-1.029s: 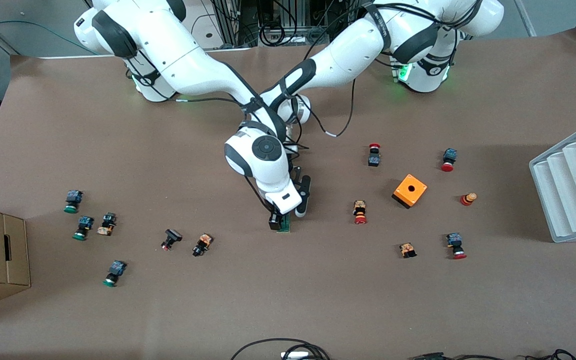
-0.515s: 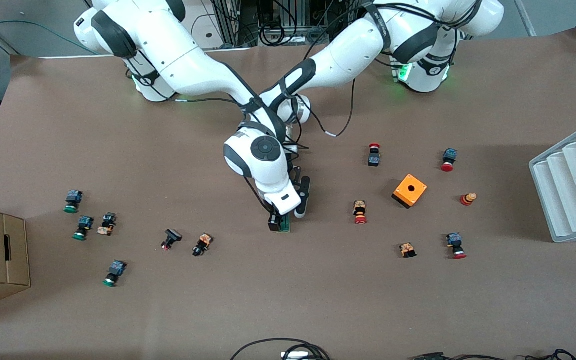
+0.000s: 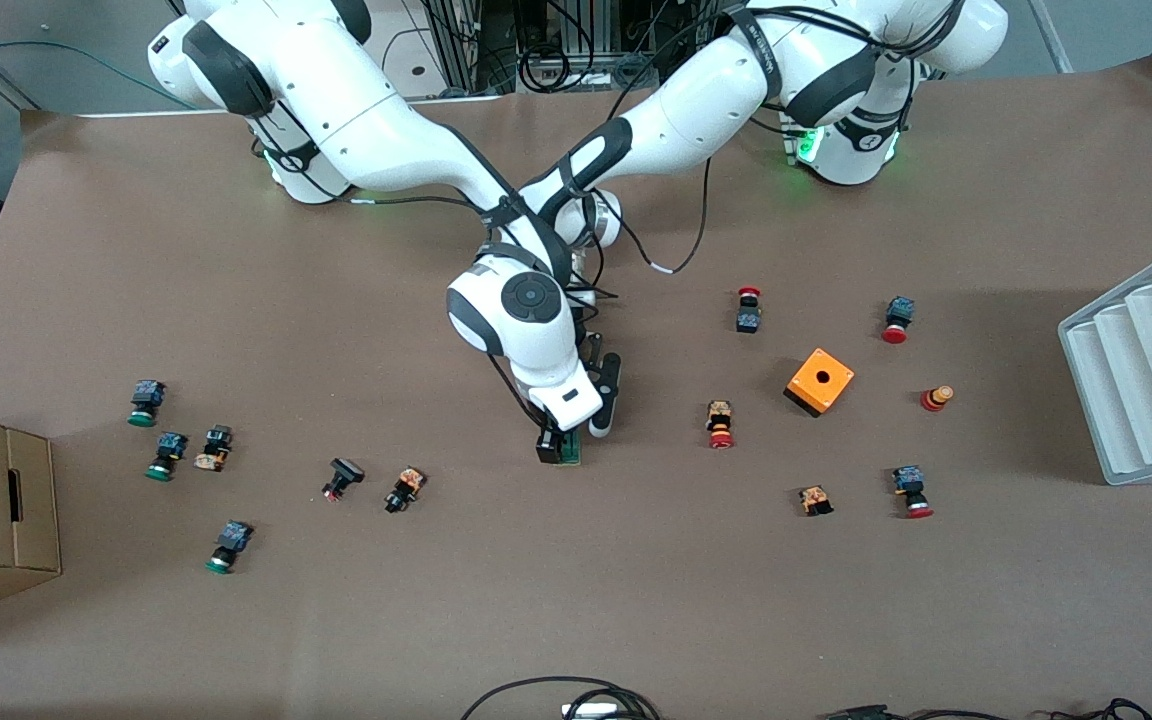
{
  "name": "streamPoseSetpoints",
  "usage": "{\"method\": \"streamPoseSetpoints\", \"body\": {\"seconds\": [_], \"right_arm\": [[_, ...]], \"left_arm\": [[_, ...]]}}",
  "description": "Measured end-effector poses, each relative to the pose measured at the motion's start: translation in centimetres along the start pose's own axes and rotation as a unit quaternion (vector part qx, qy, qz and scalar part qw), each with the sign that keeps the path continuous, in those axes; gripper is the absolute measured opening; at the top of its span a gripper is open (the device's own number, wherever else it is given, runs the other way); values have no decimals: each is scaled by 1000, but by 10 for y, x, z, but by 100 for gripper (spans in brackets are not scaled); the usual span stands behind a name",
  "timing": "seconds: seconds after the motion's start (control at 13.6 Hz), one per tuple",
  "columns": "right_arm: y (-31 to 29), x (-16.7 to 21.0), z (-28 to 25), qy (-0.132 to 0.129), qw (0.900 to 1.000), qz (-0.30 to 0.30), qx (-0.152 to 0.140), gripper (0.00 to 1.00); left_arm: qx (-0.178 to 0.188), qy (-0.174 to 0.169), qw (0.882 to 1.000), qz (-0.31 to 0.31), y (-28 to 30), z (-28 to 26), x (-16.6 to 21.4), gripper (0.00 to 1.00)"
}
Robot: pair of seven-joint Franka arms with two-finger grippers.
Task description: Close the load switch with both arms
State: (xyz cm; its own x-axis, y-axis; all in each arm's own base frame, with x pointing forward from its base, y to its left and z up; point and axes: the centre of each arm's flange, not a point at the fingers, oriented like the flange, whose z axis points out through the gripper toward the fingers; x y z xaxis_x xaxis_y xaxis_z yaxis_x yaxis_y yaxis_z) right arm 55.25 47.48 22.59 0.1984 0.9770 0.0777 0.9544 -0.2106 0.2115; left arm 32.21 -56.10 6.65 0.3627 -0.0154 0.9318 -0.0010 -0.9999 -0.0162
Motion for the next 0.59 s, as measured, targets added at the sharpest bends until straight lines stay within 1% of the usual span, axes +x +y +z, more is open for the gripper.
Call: {"method": "streamPoseSetpoints", "body": {"seconds": [0.59], "right_arm": [[1,1,-2,1,1000,0,-1,77]], "left_arm": [[0,0,1000,0,0,0,0,54]]}}
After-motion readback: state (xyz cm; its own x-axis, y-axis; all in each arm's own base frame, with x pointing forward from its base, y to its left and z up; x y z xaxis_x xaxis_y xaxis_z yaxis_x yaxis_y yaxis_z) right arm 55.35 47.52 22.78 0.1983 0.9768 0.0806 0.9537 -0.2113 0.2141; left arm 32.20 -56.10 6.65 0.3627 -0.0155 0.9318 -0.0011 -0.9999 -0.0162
